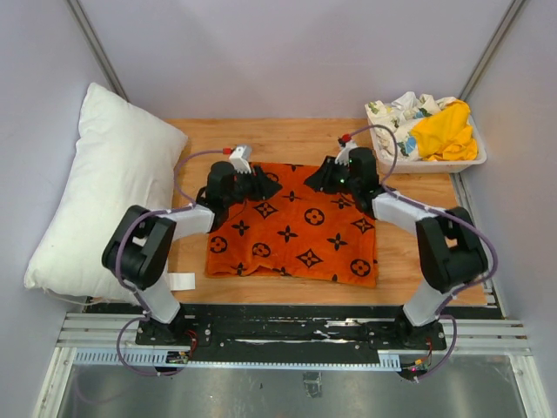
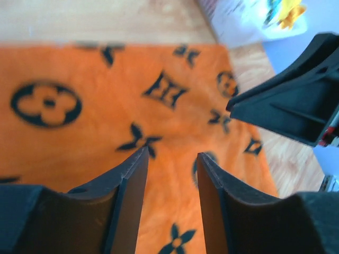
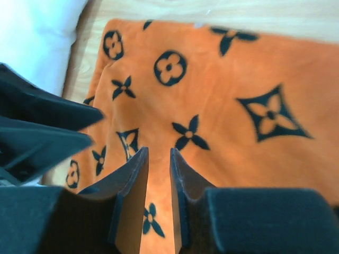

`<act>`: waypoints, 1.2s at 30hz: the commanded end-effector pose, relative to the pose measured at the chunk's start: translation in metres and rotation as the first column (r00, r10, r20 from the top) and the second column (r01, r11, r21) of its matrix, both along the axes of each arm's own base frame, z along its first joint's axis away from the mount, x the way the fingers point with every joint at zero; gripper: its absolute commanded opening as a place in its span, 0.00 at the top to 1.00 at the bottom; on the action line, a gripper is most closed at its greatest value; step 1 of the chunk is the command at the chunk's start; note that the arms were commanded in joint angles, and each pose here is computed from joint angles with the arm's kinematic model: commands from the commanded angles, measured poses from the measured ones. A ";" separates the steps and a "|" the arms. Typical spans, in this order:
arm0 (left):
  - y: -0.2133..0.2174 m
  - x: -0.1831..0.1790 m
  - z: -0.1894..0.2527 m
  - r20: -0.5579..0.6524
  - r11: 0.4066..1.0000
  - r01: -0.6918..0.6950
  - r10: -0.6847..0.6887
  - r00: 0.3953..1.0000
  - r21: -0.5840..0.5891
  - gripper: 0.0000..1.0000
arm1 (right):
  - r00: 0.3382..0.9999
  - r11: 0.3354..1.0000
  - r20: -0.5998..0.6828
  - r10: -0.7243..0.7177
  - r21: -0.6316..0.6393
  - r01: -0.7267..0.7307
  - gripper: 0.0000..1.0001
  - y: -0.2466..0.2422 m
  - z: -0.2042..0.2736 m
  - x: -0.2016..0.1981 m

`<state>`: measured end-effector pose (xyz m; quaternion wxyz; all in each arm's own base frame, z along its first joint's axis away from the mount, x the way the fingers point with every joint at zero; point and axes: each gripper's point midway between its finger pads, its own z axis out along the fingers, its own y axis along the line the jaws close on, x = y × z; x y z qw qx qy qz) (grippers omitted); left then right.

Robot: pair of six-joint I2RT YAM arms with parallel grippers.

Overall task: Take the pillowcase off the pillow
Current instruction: Fold the pillowcase at the center of the board.

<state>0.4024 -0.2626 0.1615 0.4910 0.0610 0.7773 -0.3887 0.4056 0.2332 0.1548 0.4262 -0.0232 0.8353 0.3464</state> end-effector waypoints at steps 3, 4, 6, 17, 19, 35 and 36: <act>-0.009 -0.018 -0.054 -0.128 0.979 0.057 -0.082 0.988 -0.194 0.66 | 0.976 0.932 -0.060 0.210 0.312 -0.182 0.80 0.060 -0.047 -0.017; -0.006 -0.017 -0.059 -0.142 0.979 0.037 -0.066 0.988 -0.203 0.66 | 0.976 0.929 -0.062 0.210 0.324 -0.179 0.80 0.060 -0.053 -0.017; 0.010 -0.014 -0.071 -0.192 0.974 -0.041 -0.003 0.981 -0.223 0.64 | 0.975 0.932 -0.103 0.196 0.330 -0.153 0.80 0.056 -0.072 -0.020; 0.129 -0.018 -0.133 -0.423 0.868 -0.434 0.308 0.852 -0.241 0.65 | 0.965 0.933 -0.260 -0.048 0.333 0.136 0.79 -0.046 -0.137 -0.021; 0.141 -0.015 -0.137 -0.423 0.864 -0.461 0.347 0.837 -0.202 0.65 | 0.959 0.925 -0.265 -0.099 0.331 0.187 0.77 -0.069 -0.140 -0.019; 0.120 0.007 -0.007 0.021 0.918 -0.391 0.391 0.920 0.064 0.35 | 0.989 0.991 0.065 -0.132 0.045 0.129 0.34 -0.060 -0.020 -0.013; 0.108 0.007 -0.005 0.023 0.928 -0.368 0.367 0.930 0.059 0.32 | 0.992 0.993 0.059 -0.110 0.050 0.107 0.34 -0.051 -0.020 -0.012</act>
